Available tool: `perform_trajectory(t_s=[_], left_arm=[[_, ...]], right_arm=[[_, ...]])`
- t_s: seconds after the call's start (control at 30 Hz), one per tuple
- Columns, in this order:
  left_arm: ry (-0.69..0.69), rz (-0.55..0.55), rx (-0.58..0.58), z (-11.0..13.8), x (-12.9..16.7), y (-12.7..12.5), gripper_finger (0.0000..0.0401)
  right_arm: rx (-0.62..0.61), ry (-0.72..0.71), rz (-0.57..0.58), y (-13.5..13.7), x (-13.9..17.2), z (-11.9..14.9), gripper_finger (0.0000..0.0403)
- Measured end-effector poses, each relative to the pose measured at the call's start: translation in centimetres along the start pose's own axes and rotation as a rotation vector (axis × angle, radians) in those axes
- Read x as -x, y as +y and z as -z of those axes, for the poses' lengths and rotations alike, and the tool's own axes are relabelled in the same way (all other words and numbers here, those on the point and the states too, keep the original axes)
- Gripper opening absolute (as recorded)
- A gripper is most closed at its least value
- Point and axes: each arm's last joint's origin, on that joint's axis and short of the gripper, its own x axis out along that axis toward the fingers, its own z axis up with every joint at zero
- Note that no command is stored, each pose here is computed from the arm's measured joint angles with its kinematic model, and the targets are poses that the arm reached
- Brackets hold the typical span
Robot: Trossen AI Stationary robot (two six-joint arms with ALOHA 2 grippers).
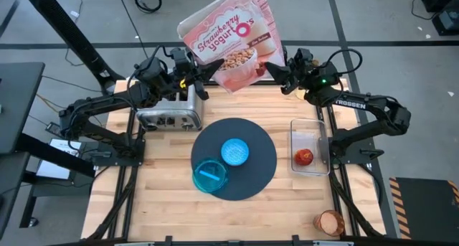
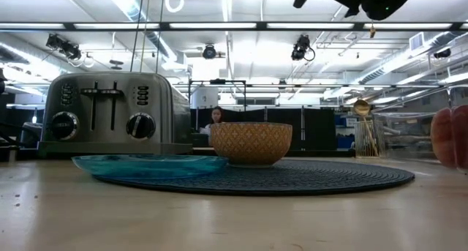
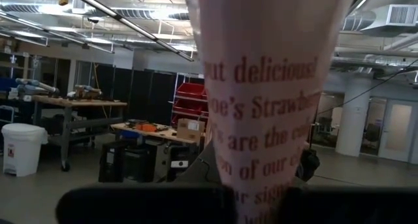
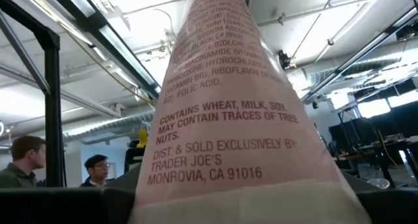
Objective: Arrange a breakfast setting
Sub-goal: Pour the cereals from the pink cereal box into the blue bowl
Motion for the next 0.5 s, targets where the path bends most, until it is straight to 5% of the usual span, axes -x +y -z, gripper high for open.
perform_trajectory(t_s=[0.23,0.5], left_arm=[[0.017,-0.003,-0.004,0.1,0.0,0.0,0.0032],[0.061,0.0,-0.009,-0.7,1.1,-0.4,0.0138]], right_arm=[[0.009,0.015,-0.026,0.1,0.1,-0.2,0.0204],[0.024,0.077,-0.059,0.4,0.9,-1.8,0.0201]])
